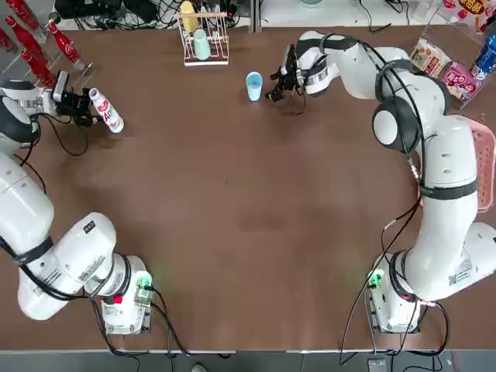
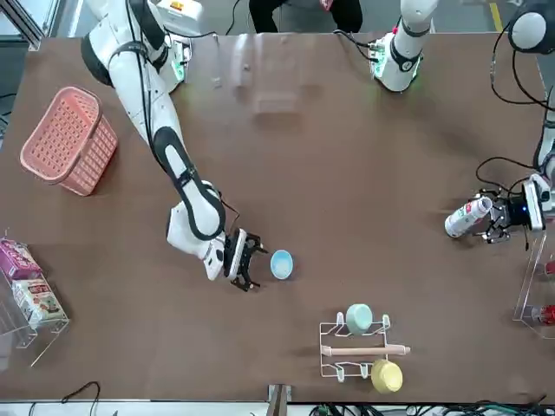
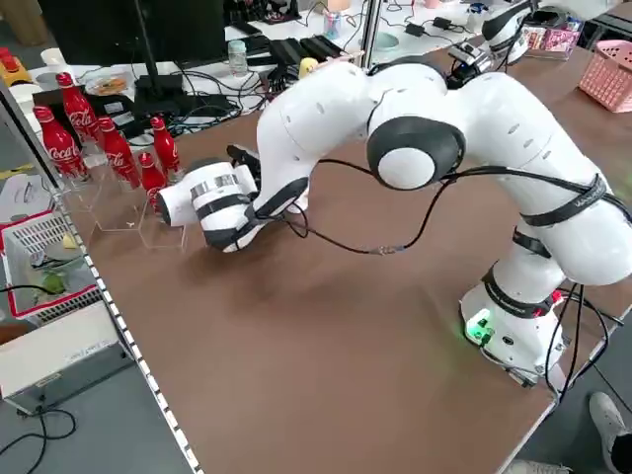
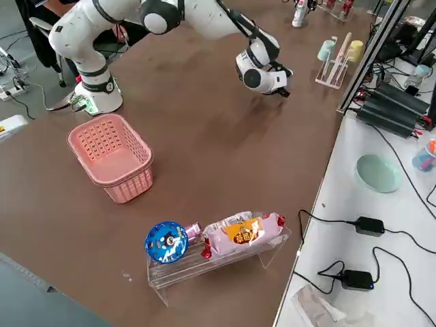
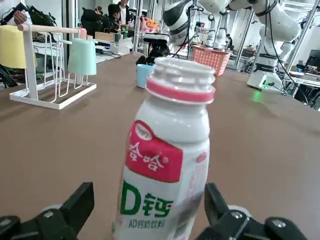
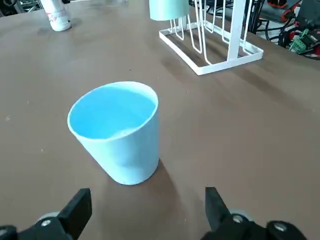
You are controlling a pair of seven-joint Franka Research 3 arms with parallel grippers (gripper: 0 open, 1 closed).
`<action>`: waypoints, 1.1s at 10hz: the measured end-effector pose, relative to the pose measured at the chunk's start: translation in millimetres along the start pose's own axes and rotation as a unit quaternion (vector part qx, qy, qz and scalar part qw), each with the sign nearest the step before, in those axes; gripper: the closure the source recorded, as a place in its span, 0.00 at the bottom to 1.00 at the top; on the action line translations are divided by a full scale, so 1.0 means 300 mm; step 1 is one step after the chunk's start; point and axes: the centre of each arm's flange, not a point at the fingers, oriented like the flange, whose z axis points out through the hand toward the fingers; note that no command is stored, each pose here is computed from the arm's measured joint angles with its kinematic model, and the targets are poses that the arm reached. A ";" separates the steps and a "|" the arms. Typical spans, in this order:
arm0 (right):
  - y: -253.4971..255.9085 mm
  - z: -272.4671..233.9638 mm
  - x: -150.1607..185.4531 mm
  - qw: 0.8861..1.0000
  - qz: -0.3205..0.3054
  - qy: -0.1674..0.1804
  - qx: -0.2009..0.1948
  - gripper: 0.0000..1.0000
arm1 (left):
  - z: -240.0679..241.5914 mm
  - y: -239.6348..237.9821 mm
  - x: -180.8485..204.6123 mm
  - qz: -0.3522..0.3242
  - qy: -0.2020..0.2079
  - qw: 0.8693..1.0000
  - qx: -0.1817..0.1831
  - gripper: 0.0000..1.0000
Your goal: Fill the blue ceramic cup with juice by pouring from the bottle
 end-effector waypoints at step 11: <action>-0.028 0.054 0.021 1.000 -0.026 -0.001 -0.006 0.00 | 0.162 0.019 -0.051 0.008 0.051 0.998 -0.021 0.05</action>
